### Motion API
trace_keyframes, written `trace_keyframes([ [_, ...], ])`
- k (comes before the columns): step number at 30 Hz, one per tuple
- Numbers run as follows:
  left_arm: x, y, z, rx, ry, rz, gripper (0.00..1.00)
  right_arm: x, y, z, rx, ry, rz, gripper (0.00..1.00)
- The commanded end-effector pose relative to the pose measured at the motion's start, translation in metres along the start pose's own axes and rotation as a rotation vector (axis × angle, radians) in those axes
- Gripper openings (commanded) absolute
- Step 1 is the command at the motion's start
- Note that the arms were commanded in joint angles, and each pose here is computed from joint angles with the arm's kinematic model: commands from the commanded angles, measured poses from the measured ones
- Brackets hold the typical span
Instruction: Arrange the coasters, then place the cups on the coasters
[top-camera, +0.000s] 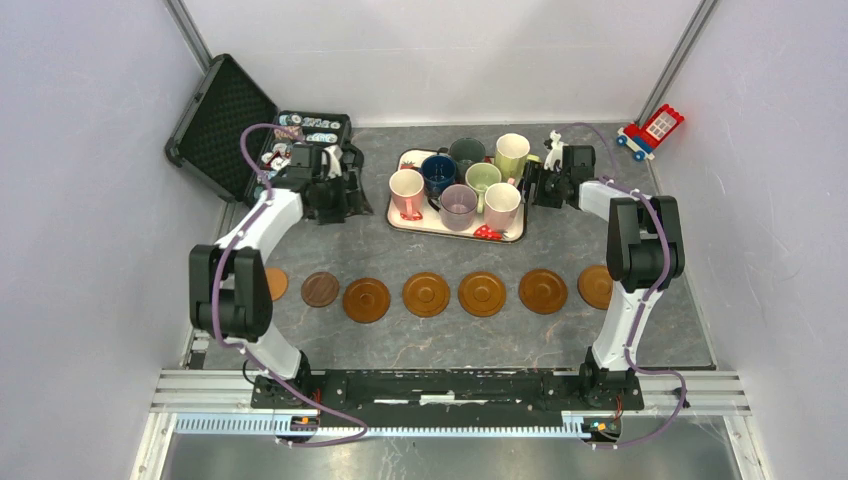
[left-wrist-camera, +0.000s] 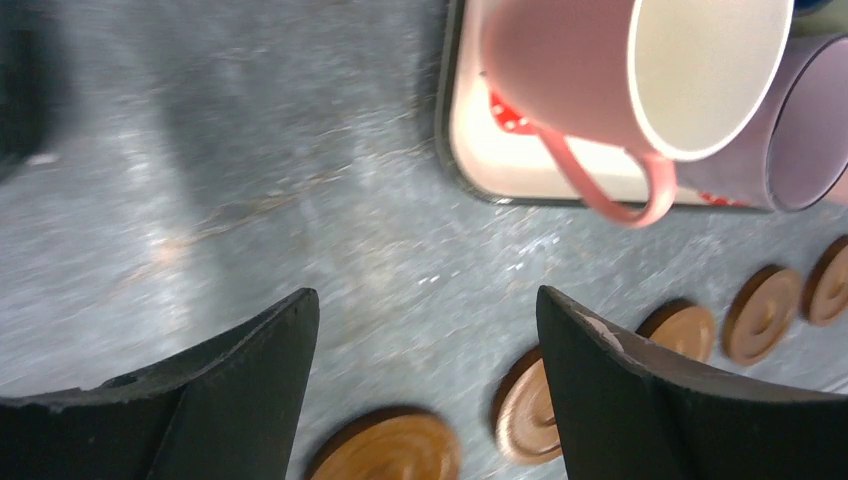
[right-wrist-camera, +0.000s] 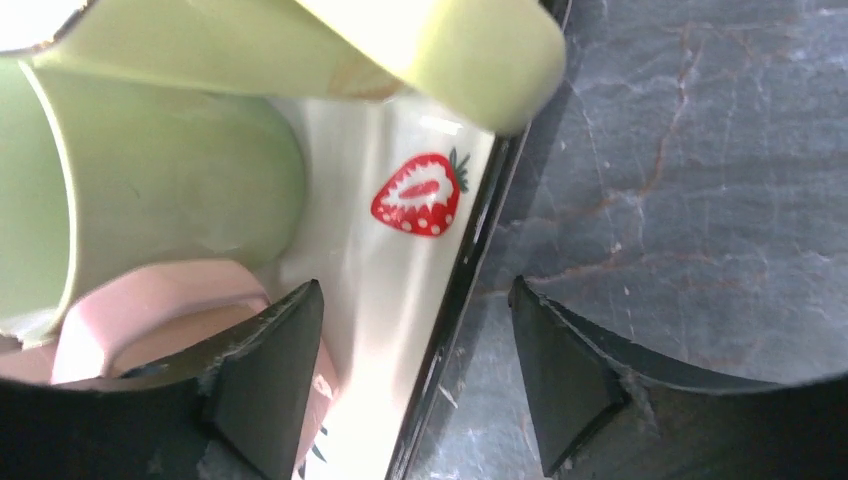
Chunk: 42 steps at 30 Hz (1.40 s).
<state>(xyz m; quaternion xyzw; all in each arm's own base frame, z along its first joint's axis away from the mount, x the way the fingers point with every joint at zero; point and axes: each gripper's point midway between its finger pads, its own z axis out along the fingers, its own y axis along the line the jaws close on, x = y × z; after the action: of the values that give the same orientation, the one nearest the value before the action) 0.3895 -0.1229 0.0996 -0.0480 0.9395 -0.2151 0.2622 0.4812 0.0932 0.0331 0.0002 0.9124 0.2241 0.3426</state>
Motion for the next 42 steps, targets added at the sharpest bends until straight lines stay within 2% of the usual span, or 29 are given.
trace_keyframes([
  [1,0.009,0.043,-0.053,-0.115,0.075,0.204,0.85,0.009,-0.009,-0.027,0.038,0.04,0.016,0.8],
  [5,0.026,0.081,-0.08,-0.237,0.229,0.417,0.82,0.008,-0.03,-0.048,0.065,0.029,0.026,0.88],
  [9,0.042,0.096,-0.087,-0.271,0.331,0.504,0.79,0.009,-0.035,-0.06,0.06,0.036,0.002,0.93],
  [15,0.048,0.104,-0.074,-0.318,0.361,0.5,0.7,-0.007,-0.039,-0.079,0.062,-0.003,-0.046,0.95],
  [19,0.054,0.102,-0.058,-0.336,0.387,0.495,0.59,-0.014,-0.043,-0.091,0.069,-0.015,-0.063,0.96],
  [21,0.059,0.103,-0.052,-0.362,0.397,0.5,0.57,-0.017,-0.046,-0.096,0.078,-0.022,-0.068,0.96],
  [30,0.085,0.112,-0.035,-0.408,0.459,0.525,0.54,-0.021,-0.043,-0.111,0.07,-0.032,-0.1,0.98],
  [42,0.115,0.133,-0.034,-0.453,0.54,0.536,0.51,-0.014,-0.047,-0.11,0.081,-0.018,-0.088,0.98],
])
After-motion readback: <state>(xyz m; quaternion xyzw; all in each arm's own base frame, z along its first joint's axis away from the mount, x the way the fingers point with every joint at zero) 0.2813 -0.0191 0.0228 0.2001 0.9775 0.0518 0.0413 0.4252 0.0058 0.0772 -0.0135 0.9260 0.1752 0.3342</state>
